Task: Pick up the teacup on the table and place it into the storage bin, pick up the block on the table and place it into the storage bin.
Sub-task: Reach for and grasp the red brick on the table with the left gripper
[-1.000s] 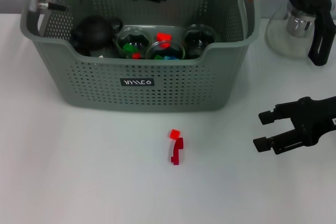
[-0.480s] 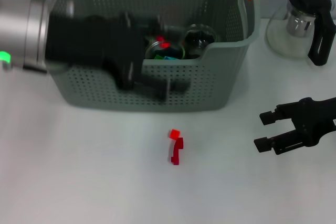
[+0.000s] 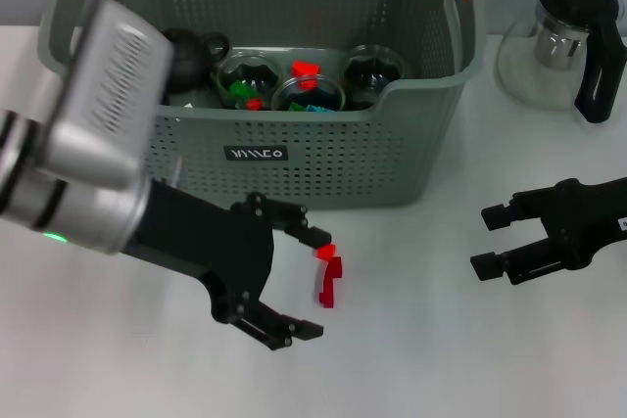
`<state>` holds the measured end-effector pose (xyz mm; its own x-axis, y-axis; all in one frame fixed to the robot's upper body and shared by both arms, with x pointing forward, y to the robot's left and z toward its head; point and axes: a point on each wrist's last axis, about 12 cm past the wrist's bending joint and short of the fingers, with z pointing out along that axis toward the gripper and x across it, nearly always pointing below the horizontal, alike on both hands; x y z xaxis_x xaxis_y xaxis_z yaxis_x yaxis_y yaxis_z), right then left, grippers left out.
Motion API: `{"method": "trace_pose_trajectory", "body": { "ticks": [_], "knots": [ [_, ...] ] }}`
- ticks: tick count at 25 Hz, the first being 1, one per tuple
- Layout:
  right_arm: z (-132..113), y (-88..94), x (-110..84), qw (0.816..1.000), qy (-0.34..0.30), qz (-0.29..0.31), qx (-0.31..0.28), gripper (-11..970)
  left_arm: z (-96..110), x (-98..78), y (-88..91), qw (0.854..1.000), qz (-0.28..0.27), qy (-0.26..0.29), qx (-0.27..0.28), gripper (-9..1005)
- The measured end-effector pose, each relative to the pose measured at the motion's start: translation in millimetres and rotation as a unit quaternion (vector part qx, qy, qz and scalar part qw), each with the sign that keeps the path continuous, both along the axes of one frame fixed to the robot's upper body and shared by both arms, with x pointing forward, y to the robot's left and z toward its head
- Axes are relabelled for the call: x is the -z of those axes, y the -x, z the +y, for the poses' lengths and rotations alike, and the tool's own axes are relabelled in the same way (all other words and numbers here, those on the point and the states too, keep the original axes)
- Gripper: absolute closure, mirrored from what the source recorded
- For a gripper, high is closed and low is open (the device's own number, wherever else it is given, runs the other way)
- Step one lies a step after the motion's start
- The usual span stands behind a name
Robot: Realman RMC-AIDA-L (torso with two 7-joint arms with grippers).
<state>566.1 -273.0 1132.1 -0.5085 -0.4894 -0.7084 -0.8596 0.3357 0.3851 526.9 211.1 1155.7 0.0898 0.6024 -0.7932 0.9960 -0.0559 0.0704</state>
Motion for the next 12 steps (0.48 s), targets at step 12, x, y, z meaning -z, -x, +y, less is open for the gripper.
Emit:
{"method": "trace_pose_trajectory", "body": {
  "ticks": [12],
  "knots": [
    [0.9,-0.8,-1.0,1.0,-0.006,0.014,0.013,36,-46.8,13.4,-15.4,0.987,-0.047,-0.148,0.034,92]
  ]
}}
